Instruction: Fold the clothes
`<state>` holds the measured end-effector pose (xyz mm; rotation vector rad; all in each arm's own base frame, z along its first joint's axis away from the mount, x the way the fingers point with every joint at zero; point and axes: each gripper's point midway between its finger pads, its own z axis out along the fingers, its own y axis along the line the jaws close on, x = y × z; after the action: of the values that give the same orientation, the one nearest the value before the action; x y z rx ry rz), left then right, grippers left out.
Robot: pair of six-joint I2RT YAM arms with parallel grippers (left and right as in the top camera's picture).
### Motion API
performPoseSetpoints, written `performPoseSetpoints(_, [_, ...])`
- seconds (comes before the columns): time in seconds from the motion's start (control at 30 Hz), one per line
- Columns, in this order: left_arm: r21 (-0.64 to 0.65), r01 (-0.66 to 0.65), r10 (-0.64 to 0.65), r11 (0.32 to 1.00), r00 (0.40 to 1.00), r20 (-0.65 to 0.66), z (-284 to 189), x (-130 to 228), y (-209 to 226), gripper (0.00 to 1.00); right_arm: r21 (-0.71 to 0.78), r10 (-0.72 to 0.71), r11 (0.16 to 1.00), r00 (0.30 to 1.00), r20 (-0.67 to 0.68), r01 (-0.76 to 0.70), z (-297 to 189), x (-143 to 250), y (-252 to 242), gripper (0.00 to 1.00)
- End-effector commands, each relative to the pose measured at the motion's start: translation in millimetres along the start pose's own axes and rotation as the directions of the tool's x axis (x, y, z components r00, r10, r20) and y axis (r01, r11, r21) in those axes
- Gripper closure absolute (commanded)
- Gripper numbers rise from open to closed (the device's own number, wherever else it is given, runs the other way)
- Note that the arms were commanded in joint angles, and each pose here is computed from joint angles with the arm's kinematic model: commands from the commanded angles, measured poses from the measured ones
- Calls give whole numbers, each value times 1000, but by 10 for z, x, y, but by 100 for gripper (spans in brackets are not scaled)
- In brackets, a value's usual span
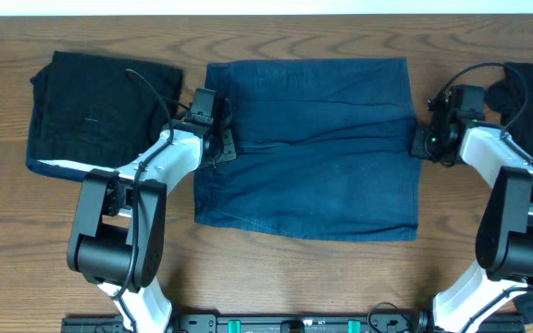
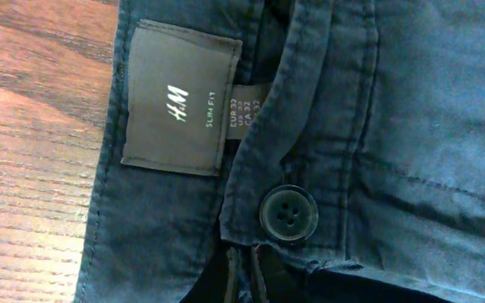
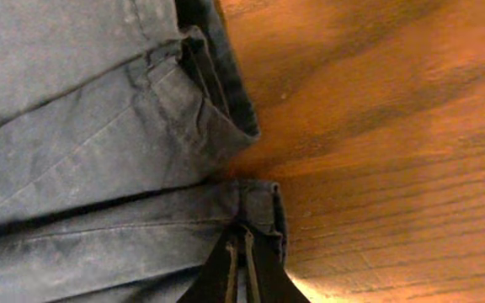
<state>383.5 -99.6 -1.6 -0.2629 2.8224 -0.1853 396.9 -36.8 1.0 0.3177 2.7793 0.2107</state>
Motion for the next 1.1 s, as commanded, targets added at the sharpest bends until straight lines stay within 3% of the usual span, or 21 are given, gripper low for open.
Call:
performPoseSetpoints(0.0, [-76,8,-12,997,999,-43,170,131,179,92,-220,-67,972,995,68,81,-309,-304,390,96])
performPoseSetpoints(0.13, [-76,8,-12,997,999,-43,170,131,179,92,-553,-104,817,986,133,161,-780,-443,1148,98])
performPoseSetpoints(0.27, [-76,8,-12,997,999,-43,170,131,179,92,-634,-140,756,986,91,166,-785,-276,1580,99])
performPoseSetpoints(0.67, [-76,8,-12,997,999,-43,170,131,179,92,-520,-384,793,923,-23,317,73,479,2277,99])
performPoseSetpoints(0.93, [-76,8,-12,997,999,-43,170,129,179,92,-307,-316,919,927,-200,247,629,700,1671,99])
performPoseSetpoints(1.07, [-76,8,-12,997,999,-43,170,130,179,92,-157,-247,964,940,-234,214,707,619,1197,99])
